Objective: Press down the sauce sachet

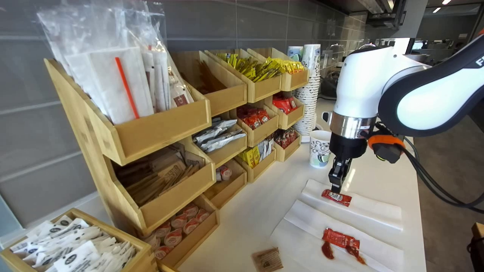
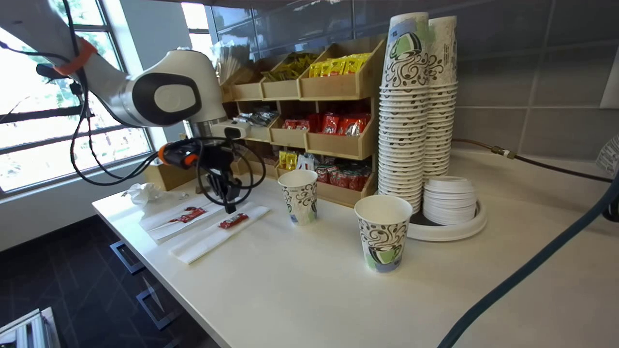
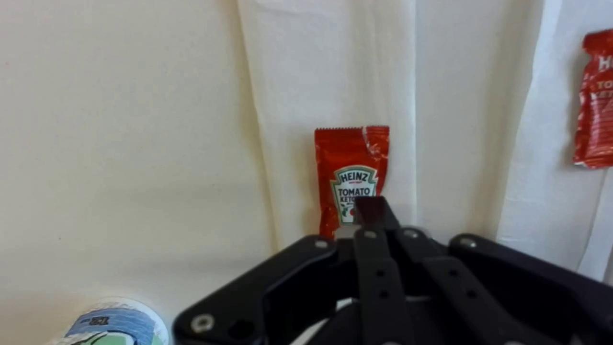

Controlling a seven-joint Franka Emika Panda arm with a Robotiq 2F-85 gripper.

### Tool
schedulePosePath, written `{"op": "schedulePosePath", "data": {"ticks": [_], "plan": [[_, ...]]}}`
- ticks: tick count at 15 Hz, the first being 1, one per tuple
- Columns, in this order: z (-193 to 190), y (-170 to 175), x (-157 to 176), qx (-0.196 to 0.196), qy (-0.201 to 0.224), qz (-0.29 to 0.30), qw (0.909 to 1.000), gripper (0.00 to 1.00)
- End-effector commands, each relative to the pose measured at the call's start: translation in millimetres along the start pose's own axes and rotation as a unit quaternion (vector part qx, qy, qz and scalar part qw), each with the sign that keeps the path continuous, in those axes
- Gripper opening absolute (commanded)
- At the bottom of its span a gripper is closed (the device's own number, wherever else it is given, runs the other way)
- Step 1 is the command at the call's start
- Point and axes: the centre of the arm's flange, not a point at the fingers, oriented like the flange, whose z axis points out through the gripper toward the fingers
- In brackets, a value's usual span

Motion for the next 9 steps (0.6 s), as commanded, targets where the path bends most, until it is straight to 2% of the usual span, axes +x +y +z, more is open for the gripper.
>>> {"op": "schedulePosePath", "data": {"ticks": [1, 9], "plan": [[10, -1, 5, -0.009, 0.006, 0.01, 0.9999, 0.0], [21, 0, 8, -0.009, 0.011, 0.013, 0.9998, 0.0]]}}
